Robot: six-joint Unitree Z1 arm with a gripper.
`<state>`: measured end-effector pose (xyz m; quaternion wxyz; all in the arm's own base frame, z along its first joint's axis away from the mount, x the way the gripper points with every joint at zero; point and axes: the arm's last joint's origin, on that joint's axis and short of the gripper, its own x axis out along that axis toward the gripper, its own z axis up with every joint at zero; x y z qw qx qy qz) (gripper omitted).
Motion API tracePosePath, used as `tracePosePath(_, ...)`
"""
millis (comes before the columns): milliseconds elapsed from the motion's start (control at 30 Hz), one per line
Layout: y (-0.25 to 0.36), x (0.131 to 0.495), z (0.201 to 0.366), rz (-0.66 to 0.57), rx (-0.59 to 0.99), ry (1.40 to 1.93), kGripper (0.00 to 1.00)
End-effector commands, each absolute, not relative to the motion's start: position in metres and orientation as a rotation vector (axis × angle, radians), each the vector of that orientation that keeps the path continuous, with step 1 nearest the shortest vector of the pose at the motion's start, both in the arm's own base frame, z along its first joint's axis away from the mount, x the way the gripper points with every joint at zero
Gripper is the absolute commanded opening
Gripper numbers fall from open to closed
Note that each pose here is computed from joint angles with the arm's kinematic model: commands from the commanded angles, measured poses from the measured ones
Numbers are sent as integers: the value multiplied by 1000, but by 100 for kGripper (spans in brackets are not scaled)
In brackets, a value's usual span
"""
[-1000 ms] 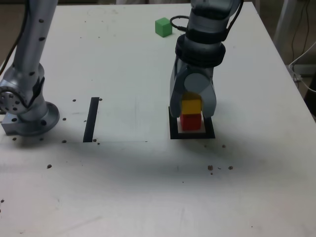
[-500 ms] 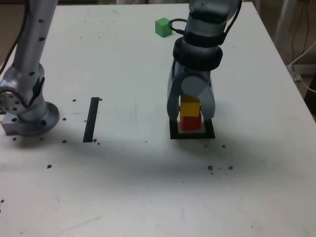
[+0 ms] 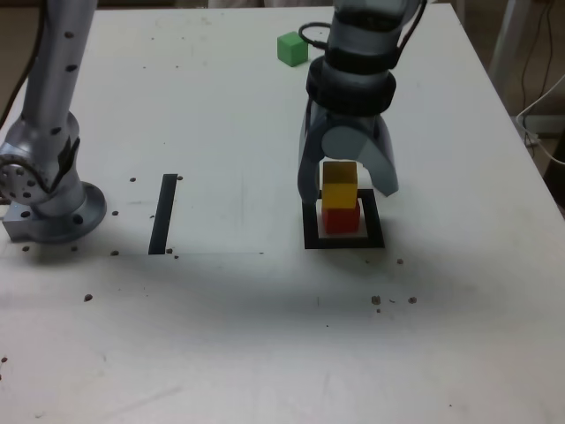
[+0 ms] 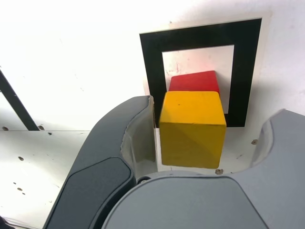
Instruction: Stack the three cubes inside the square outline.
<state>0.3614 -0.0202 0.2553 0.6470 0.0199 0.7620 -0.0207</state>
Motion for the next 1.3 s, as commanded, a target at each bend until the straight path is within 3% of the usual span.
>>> tracePosePath(0, -11, 355, 265, -17, 46, 1730, 99)
tracePosePath(433, 75, 321, 290, 112, 13, 1758, 99)
tracePosePath(700, 150, 299, 294, 190, -73, 1752, 100)
tracePosePath(1267, 278, 289, 276, 323, -226, 1717, 100)
